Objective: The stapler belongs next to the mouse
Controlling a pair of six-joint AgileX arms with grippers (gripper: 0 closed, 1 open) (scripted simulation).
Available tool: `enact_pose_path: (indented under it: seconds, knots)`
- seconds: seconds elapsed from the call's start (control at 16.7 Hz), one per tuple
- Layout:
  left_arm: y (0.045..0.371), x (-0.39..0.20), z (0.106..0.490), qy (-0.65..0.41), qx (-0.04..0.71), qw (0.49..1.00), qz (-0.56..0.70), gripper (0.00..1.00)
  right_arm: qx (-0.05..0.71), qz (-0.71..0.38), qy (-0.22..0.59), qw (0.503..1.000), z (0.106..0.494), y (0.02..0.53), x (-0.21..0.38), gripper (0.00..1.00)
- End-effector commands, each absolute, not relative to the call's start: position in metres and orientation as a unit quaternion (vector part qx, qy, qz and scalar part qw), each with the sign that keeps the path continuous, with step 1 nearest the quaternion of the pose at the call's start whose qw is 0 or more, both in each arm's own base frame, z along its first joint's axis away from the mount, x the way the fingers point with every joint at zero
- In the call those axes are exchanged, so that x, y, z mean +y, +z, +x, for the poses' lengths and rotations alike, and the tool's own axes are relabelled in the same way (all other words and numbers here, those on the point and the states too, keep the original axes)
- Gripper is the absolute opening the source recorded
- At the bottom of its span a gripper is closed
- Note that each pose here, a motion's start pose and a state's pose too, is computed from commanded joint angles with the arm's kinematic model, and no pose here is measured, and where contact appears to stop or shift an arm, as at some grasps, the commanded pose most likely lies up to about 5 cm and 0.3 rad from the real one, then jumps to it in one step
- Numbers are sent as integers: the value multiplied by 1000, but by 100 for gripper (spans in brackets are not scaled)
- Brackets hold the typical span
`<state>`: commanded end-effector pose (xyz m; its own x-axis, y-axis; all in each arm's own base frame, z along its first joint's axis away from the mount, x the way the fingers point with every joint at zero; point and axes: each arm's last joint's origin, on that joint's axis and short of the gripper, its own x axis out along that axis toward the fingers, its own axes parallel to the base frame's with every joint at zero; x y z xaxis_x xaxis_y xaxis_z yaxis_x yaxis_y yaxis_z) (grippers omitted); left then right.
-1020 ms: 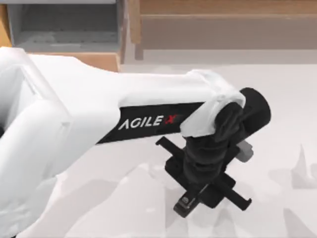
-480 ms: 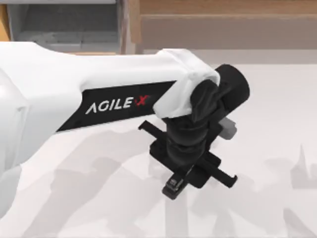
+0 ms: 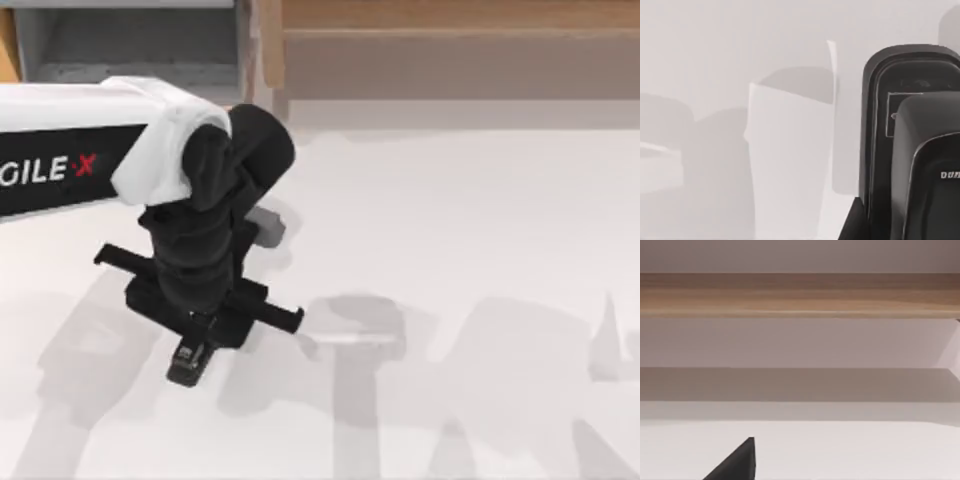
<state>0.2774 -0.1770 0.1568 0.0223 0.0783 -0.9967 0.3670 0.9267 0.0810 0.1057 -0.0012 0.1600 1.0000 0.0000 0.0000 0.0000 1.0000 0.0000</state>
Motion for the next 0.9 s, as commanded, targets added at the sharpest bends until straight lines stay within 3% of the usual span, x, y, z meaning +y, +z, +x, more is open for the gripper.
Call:
enact_pose_path:
  seconds: [0.42,0.9]
  knots:
    - [158,-86,265,-14,682,728,62,0,0,0,0,1000,106,160,-1,100]
    - [165,-67,262,1,659,752,25,0,0,0,0,1000,106,160,-1,100]
